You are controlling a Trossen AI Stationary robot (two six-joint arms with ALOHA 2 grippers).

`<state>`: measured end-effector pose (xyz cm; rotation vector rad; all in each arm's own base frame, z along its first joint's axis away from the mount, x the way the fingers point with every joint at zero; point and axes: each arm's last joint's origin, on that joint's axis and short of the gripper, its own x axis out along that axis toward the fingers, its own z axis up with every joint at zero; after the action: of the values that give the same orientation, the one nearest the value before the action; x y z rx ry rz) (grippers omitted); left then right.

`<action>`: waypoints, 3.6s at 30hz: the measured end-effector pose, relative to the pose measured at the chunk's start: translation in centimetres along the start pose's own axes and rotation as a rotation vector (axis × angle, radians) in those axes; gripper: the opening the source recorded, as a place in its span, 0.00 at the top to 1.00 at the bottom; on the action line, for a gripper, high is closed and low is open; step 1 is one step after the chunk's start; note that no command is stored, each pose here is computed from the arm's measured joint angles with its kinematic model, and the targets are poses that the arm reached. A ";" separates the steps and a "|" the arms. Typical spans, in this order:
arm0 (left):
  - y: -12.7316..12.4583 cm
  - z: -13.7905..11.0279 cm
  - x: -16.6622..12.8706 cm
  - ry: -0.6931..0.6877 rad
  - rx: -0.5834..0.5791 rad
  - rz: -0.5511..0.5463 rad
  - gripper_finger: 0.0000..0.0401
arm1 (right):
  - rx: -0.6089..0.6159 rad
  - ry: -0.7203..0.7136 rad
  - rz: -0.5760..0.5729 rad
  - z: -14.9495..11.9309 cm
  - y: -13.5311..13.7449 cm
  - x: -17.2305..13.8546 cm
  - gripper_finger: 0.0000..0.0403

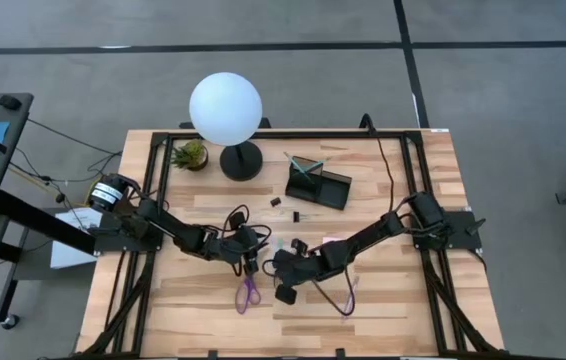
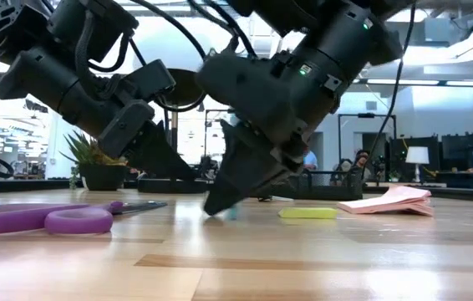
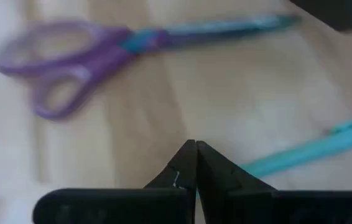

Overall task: Pick and place office supplies into organizer
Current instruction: Put the blue pen into the black desk organizer

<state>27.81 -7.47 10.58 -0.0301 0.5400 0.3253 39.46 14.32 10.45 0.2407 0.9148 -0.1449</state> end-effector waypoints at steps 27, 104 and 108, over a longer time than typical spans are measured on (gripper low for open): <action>-0.4 1.4 -0.1 -0.113 -0.179 -0.078 0.72 | -0.113 0.263 -0.476 -3.0 0.1 -6.5 1.00; -6.3 2.4 6.3 -0.089 -0.036 0.127 0.55 | -0.199 -0.445 -0.276 2.8 2.0 -25.8 1.00; -6.1 2.5 6.7 -0.046 -0.089 0.191 0.53 | -0.232 -0.466 -0.262 1.7 2.9 -27.0 1.00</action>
<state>36.41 -11.00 8.99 -0.0573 0.4835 0.5351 25.15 17.22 33.43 -0.1293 0.4887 -0.3200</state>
